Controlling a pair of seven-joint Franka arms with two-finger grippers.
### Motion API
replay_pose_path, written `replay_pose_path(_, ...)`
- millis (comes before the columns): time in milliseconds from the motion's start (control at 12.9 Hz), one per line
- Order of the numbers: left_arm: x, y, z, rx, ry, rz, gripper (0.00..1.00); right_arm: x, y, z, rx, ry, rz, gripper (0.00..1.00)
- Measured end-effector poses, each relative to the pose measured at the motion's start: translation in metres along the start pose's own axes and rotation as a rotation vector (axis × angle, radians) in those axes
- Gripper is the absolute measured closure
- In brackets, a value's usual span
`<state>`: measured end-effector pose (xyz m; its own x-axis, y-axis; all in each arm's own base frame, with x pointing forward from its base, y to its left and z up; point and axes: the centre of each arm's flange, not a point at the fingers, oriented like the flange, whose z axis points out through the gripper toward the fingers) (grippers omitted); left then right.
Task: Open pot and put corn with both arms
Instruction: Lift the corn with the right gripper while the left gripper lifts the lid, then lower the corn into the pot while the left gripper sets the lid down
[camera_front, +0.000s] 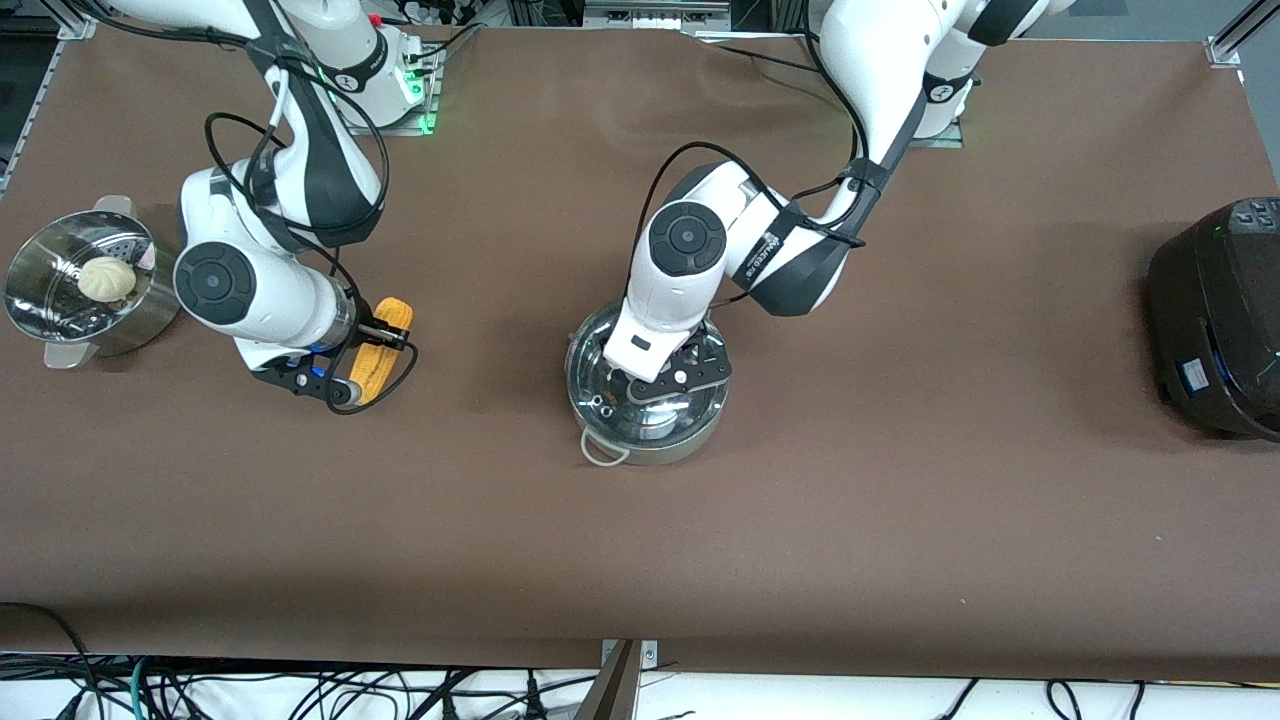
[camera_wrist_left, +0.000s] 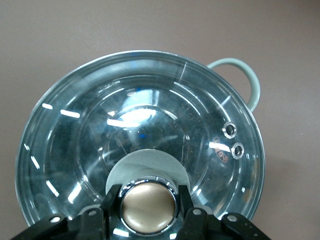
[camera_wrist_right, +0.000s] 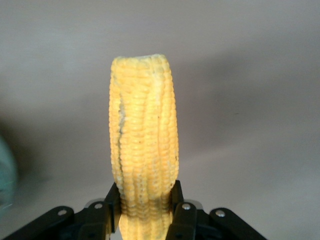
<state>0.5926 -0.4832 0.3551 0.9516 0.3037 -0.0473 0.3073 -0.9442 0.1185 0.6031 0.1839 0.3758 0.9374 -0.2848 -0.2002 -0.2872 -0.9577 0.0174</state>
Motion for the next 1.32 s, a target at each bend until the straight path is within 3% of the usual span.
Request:
replay_pose_path(311,0.035,-0.045,-0.109,-0.001,0.033,-0.036,0.49,-0.022,-0.047,-0.024,0.168,-0.056,-0.012,0.58)
replay_pose_path(466,0.062,-0.106,-0.157,0.023,0.03,0.063,0.49,-0.036,-0.077,-0.019,0.178,-0.07,-0.052,0.67)
replay_pose_path(621,0.091,-0.185,-0.168,0.06,-0.003,0.187,0.49,-0.052,-0.12,-0.005,0.183,-0.063,-0.113,0.7)
replay_pose_path(777,0.118,-0.282,-0.148,0.094,-0.079,0.306,0.49,-0.068,-0.177,0.009,0.234,-0.001,-0.141,0.74)
replay_pose_path(932,0.128,-0.342,-0.113,0.097,-0.103,0.355,0.49,-0.072,-0.21,0.023,0.293,0.058,-0.147,0.74)
replay_pose_path(1087,0.123,-0.373,-0.057,0.093,-0.074,0.397,0.49,-0.078,-0.242,0.05,0.343,0.104,-0.142,0.74)
replay_pose_path(1320,0.084,-0.41,0.043,0.089,-0.001,0.435,0.49,-0.084,-0.264,0.095,0.35,0.076,-0.086,0.71)
